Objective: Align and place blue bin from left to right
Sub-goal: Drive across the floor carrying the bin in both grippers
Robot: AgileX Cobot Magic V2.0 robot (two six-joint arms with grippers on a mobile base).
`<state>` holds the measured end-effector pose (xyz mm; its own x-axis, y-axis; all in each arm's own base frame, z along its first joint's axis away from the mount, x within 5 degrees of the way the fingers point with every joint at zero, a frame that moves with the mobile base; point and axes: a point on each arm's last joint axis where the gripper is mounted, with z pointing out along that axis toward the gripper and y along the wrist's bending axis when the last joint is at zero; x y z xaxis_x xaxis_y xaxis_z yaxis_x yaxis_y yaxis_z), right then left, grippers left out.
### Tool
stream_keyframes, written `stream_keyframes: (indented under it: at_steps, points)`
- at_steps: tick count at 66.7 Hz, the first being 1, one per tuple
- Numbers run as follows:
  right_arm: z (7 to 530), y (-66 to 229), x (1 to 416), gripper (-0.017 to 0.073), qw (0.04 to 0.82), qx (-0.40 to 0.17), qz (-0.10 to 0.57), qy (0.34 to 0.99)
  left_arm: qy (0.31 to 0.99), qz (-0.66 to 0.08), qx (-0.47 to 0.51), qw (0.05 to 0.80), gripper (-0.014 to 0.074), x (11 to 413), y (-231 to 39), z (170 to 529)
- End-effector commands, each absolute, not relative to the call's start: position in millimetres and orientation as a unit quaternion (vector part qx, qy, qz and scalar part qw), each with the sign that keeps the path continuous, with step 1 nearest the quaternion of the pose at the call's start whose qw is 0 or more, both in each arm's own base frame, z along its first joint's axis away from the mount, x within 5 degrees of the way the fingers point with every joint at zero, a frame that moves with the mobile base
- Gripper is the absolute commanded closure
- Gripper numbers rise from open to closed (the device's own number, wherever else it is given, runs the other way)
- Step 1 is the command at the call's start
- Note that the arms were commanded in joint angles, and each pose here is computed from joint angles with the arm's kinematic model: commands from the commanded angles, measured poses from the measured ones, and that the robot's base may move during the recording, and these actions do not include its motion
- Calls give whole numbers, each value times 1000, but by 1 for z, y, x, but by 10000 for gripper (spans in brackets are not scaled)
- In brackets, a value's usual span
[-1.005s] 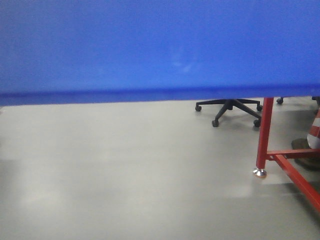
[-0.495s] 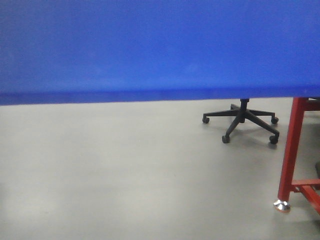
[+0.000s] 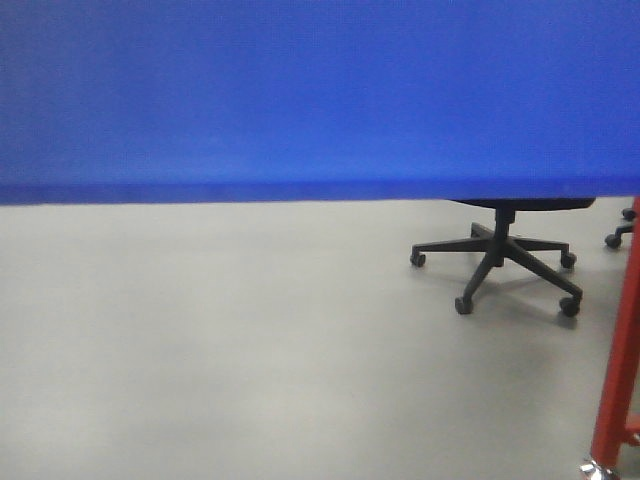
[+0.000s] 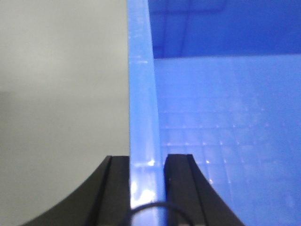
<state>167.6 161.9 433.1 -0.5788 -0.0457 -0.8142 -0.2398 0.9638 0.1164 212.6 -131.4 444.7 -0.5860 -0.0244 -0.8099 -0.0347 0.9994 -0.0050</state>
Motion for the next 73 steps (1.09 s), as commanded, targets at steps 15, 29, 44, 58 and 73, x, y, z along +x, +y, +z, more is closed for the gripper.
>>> stream_keyframes:
  at_steps: [15,29,44,58,73]
  points:
    - [448,171,167,637,495,-102,166,847,848,-2,12,529,704,215,-133,463]
    - [450,173,167,637,504,-107,179,838,830,-5,27,558,704,217,-135,468]
    - [452,175,167,637,510,-111,188,832,817,-20,39,575,704,218,-139,472]
    - [452,175,167,637,512,-111,191,830,815,-24,41,578,704,219,-139,473]
    - [452,175,167,637,512,-111,191,830,815,-24,41,578,704,219,-139,473]
